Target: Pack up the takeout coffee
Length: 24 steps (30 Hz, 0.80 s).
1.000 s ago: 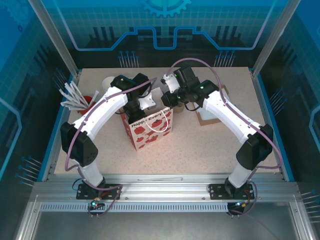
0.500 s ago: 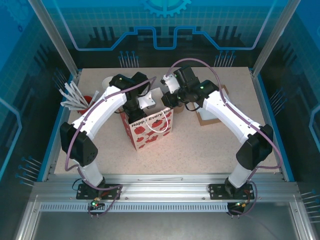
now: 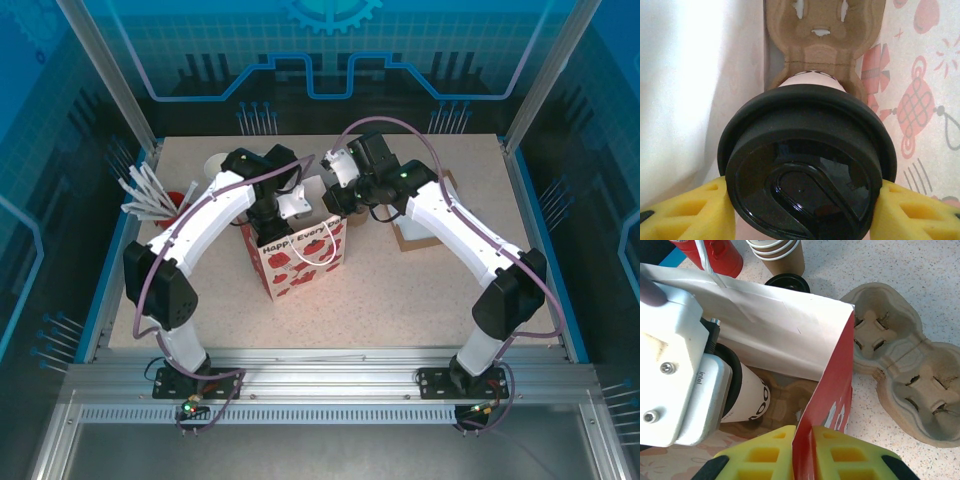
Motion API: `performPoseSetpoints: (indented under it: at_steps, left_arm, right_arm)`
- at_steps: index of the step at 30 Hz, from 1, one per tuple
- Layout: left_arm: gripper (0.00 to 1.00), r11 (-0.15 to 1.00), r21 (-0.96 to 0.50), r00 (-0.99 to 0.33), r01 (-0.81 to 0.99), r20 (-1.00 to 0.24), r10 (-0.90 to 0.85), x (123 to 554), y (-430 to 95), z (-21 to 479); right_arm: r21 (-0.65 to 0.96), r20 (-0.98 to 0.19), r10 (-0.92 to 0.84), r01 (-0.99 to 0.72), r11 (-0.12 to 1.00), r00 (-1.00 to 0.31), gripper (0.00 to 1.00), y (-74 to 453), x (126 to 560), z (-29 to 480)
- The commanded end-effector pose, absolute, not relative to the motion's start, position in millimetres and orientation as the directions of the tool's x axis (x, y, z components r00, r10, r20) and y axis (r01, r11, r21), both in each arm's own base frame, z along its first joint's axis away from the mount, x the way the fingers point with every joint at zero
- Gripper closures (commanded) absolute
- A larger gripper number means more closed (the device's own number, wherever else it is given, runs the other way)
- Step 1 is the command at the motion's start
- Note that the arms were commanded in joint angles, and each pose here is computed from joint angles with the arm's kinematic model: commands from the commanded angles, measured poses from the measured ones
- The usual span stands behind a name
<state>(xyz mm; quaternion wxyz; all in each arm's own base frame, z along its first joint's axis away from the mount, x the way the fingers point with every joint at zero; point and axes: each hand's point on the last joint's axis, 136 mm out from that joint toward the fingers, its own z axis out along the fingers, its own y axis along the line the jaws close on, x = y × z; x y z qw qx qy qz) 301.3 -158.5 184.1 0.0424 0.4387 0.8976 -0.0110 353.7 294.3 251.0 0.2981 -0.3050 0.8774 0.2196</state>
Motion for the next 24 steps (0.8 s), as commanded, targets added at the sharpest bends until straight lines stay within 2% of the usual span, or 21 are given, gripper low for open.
performPoseSetpoints:
  at_steps: [1, 24]
  left_arm:
    - [0.54, 0.605, -0.003, -0.604, 0.796, -0.055, 0.795, 300, -156, 173]
    - [0.54, 0.619, -0.022, -0.619, 0.785, -0.044, 0.784, 303, -160, 155]
  right_arm:
    - [0.209, -0.647, -0.424, -0.682, 0.701, -0.634, 0.82, 297, 351, 251]
    - [0.219, -0.646, -0.419, -0.681, 0.699, -0.638, 0.82, 300, 351, 251]
